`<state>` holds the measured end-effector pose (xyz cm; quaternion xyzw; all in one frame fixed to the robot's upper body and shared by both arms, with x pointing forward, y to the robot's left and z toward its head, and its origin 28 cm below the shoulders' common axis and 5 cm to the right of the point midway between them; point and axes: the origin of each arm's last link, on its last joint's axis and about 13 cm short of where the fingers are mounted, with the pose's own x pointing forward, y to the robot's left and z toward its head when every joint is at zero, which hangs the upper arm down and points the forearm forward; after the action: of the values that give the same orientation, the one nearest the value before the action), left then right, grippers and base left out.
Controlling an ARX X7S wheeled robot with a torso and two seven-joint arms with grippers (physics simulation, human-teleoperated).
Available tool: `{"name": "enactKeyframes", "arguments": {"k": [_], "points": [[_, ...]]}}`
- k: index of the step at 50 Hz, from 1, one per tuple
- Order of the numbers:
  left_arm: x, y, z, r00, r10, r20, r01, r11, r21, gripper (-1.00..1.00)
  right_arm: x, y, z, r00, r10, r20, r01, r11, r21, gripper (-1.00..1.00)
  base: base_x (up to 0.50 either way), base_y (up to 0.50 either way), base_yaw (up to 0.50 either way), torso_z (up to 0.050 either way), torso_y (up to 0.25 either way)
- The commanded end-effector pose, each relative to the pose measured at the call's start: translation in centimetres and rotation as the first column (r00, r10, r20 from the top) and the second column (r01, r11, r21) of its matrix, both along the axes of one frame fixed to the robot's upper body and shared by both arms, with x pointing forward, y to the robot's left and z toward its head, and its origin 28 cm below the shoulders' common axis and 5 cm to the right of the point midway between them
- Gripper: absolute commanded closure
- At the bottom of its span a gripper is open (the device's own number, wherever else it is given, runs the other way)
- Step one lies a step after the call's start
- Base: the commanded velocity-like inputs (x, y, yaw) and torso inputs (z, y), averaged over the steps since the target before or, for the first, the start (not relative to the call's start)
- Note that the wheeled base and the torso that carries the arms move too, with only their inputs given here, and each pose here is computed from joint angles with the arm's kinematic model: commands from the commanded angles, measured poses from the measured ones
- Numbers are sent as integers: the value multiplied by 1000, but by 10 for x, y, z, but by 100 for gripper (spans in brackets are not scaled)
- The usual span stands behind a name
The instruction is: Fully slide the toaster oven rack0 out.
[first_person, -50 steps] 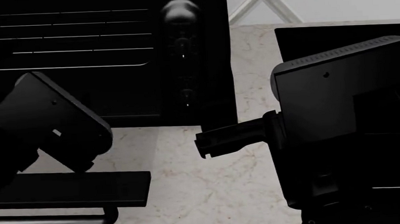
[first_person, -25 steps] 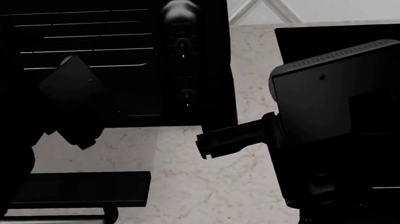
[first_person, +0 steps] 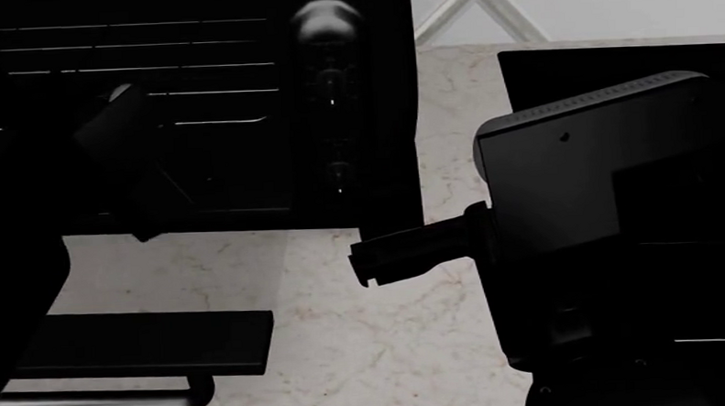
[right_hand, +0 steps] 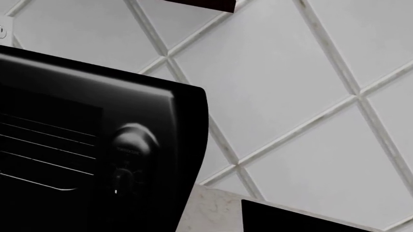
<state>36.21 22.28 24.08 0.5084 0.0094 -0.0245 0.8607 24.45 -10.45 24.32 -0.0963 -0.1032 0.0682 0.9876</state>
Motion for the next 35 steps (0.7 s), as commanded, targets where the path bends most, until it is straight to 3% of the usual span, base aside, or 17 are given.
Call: {"name": "enactKeyframes", "arguments": {"k": [1,7,12,19,30,31,35], "points": [[-34,-5,-6,999,-45,15,46,999,-7,100,0,1,1,1000,8,3,-8,1000,1,-100,0,0,0,0,0],[-58,-7,-7,997,-53,63,54,998,-10,100,0,0,1,1000,9,6,-9,1000,6,-100,0,0,0,0,0],[-82,-12,-4,987,-76,140,73,997,32,100,-1,-1,0,1000,8,6,-8,1000,11,-100,0,0,-2,0,0],[-112,-12,-2,981,-102,164,97,995,38,100,-2,-1,0,1000,7,8,-8,1000,11,-100,0,0,-4,0,0],[-136,-12,-3,975,-109,194,100,993,56,100,0,0,-2,1000,14,2,-14,1000,10,-100,-6,0,0,0,4],[-137,-12,-3,975,-102,200,93,994,54,-100,0,0,-2,1000,14,1,-14,1000,9,-100,0,0,0,0,0],[-143,-11,-4,973,-101,210,90,994,63,-100,-1,0,-2,1000,14,1,-14,1000,9,-100,0,0,0,0,0]]}}
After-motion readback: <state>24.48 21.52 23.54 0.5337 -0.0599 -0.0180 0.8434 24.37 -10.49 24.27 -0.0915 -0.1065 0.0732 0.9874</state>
